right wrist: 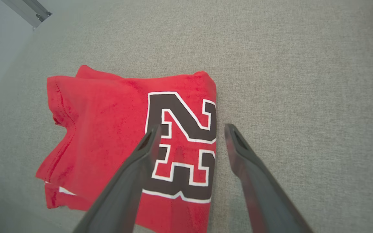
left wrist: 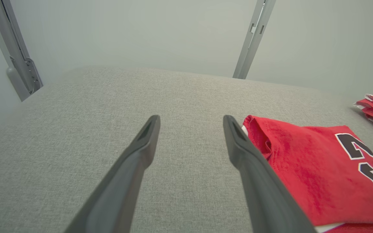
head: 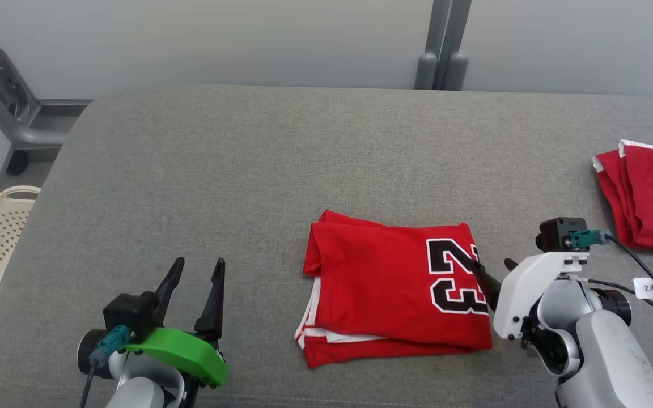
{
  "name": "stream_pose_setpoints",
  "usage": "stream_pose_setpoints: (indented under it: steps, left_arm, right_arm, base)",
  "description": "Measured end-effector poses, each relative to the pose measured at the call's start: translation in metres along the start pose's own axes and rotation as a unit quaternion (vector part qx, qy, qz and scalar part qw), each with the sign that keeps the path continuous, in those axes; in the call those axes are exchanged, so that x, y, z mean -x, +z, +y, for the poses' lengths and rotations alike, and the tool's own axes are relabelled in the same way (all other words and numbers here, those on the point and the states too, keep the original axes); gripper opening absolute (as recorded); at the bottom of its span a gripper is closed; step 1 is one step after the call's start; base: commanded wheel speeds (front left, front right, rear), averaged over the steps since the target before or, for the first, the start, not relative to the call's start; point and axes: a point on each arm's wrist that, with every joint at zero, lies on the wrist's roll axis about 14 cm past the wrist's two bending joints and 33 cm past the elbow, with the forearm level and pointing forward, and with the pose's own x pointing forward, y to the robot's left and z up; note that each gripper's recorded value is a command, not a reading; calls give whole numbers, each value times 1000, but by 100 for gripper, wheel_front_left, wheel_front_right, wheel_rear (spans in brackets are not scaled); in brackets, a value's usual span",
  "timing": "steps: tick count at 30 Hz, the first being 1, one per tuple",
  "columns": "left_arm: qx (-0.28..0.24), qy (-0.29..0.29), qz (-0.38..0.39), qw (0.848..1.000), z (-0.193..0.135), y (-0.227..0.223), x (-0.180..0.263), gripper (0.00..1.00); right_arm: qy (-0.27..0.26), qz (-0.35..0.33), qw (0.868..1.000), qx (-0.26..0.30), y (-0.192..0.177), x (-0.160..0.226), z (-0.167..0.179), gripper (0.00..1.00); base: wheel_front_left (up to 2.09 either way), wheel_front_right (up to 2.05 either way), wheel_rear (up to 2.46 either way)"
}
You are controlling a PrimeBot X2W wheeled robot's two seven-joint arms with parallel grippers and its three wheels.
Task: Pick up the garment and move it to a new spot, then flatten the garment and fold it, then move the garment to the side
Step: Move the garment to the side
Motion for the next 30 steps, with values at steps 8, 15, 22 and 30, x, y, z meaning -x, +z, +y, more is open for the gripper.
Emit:
stream_pose_setpoints:
  steps: [8, 15, 22, 30]
  left_arm:
    - [2, -11, 12, 1000, -6, -6, -7, 100]
    - [1, 0, 20, 1000, 3, -11, -13, 100]
    - [1, 15, 31, 999, 15, -19, -13, 100]
    - [0, 24, 34, 999, 21, -20, -13, 100]
  right_arm:
    - [-17, 25, 999, -24, -12, 5, -17, 100]
    - [-15, 80, 996, -38, -38, -12, -19, 100]
    - [-1, 130, 990, -51, -63, -34, -12, 100]
    - [7, 136, 989, -54, -66, -47, -7, 0]
  base:
    - [0, 0, 0]
    - [0, 0, 0]
    - [0, 0, 0]
    - [0, 0, 0]
